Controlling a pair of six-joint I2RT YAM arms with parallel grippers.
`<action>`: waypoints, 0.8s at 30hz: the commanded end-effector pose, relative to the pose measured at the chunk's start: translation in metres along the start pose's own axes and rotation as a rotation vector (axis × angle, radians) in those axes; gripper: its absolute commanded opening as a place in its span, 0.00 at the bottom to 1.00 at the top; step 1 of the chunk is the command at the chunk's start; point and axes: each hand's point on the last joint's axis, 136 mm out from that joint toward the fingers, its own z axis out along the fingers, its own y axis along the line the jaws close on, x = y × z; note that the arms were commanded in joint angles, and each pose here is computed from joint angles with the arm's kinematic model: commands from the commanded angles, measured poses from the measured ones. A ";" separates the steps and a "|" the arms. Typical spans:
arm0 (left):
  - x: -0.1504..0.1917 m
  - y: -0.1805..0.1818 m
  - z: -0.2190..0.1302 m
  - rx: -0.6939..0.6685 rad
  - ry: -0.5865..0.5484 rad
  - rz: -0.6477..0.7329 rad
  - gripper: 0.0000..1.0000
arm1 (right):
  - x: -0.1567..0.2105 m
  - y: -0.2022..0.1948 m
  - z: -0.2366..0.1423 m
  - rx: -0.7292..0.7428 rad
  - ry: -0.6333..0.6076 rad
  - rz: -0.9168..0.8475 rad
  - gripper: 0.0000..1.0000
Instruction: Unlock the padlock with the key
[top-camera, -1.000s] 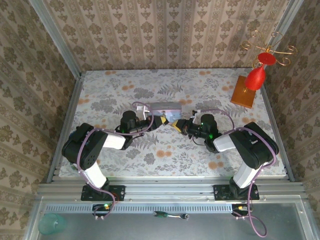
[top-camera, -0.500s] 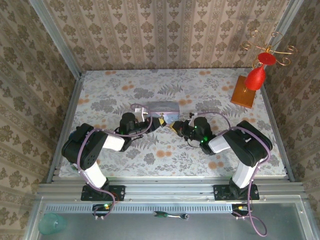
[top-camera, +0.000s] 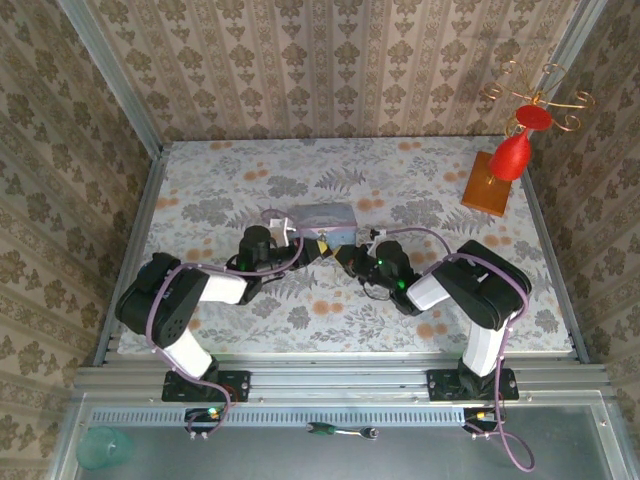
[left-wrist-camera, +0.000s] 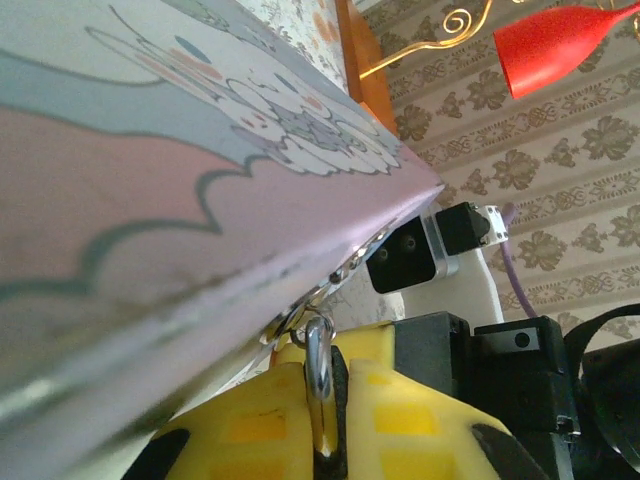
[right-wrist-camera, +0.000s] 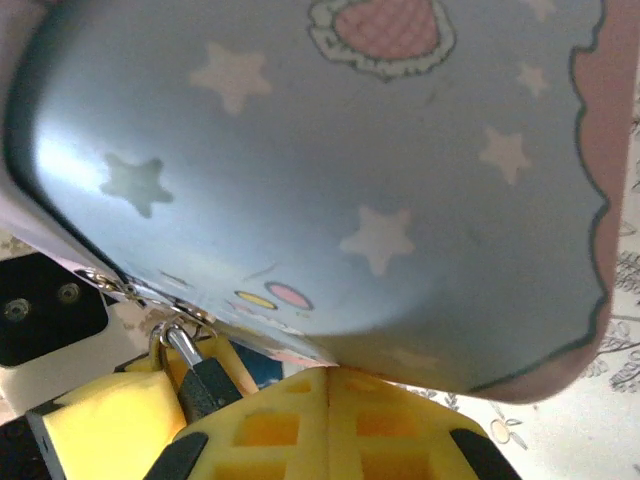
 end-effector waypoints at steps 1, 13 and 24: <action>0.018 -0.035 0.001 0.136 0.090 0.073 0.00 | 0.011 0.057 0.003 -0.181 0.008 -0.038 0.00; 0.011 0.010 -0.010 -0.093 0.069 0.076 0.00 | 0.011 0.027 -0.018 0.091 0.035 -0.218 0.06; 0.014 0.041 -0.015 -0.292 0.125 0.143 0.00 | 0.032 -0.009 -0.063 0.473 0.369 -0.714 0.28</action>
